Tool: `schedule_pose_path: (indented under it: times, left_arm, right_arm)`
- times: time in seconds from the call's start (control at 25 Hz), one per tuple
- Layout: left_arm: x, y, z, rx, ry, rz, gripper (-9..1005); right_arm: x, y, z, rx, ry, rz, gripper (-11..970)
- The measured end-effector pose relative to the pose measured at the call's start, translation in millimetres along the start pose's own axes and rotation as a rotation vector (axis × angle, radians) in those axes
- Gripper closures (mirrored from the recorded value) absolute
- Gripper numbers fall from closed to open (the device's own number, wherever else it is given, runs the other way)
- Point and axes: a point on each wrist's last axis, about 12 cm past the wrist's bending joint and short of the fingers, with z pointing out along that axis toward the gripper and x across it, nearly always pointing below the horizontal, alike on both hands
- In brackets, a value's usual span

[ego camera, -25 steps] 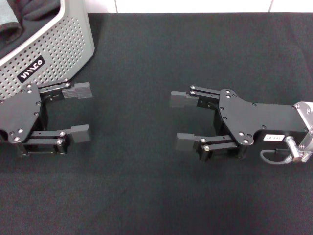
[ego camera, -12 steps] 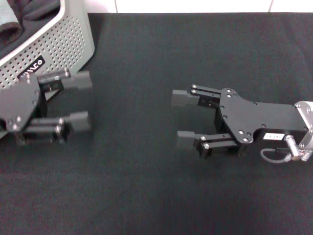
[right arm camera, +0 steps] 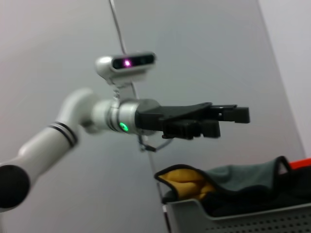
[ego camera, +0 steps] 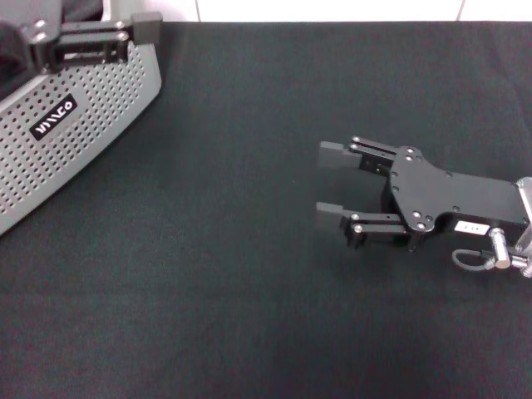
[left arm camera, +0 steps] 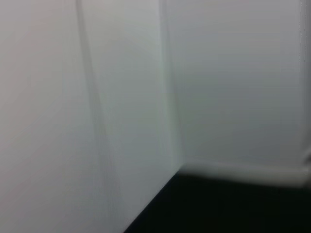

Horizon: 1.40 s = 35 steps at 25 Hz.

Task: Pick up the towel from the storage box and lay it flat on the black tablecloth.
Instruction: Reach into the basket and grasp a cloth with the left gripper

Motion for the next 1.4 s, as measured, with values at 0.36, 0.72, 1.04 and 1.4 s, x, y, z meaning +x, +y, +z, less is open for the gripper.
schedule_pose_path:
  times: [0.36, 0.72, 1.04, 1.4]
  left_arm:
    - [-48, 3.9, -34, -0.327, 0.359, 0.177, 291]
    - [-19, 13.2, -68, -0.472, 0.57, 0.104, 294]
    - [-4, 14.0, -81, -0.528, 0.678, 0.063, 297]
    - [4, 16.0, -88, -0.57, 0.758, 0.037, 301]
  right_arm:
    - [12, 4.5, -24, 0.126, -0.026, 0.022, 156]
    - [14, -0.2, -25, 0.164, -0.002, 0.027, 165]
    - [14, -2.8, -20, 0.166, 0.008, 0.021, 172]
    - [14, -3.0, -20, 0.169, 0.005, 0.02, 181]
